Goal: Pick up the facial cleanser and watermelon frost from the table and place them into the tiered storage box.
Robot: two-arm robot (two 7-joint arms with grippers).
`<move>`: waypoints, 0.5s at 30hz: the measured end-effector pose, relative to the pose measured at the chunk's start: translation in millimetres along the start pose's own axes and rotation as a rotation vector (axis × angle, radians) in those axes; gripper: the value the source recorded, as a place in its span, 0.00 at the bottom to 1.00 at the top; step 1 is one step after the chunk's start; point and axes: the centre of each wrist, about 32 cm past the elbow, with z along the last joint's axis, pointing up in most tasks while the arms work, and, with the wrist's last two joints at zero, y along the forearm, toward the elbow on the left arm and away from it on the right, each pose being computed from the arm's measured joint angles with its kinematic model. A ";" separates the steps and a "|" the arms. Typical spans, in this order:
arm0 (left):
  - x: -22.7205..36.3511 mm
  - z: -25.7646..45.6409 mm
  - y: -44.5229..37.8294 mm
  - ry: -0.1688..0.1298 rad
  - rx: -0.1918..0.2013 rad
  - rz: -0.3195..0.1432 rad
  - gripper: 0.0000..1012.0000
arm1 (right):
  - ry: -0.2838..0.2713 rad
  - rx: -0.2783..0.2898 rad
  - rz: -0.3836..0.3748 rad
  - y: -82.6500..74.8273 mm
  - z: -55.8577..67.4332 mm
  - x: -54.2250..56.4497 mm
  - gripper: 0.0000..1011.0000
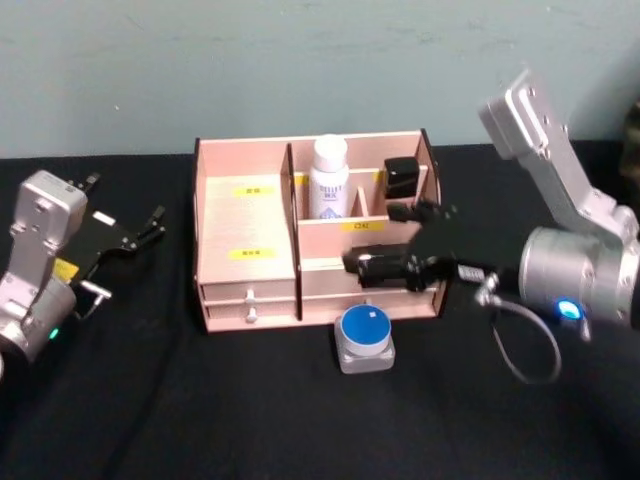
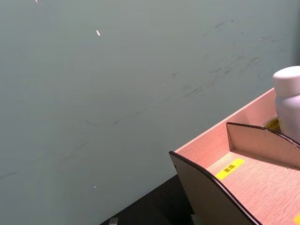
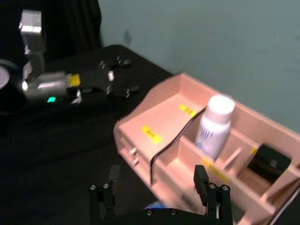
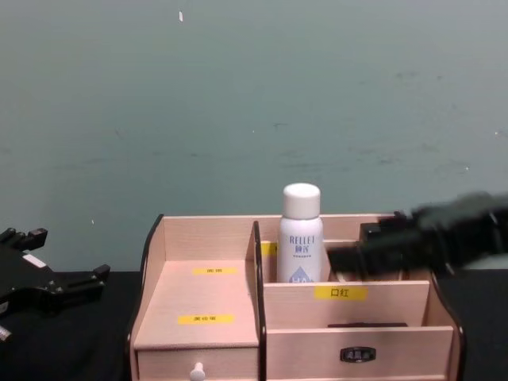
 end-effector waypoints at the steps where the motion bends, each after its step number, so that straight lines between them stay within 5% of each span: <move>1: 0.0 0.0 0.0 0.000 0.000 0.000 0.99 | 0.007 -0.016 0.002 -4.9 -4.5 -4.8 0.99; 9: 0.0 0.0 0.0 0.000 0.000 0.000 0.99 | 0.008 -0.099 0.008 -21.3 -20.2 -21.7 0.99; 15: 0.0 0.0 0.0 0.000 0.000 0.000 0.99 | -0.013 -0.178 -0.005 -19.6 -34.1 -31.4 0.99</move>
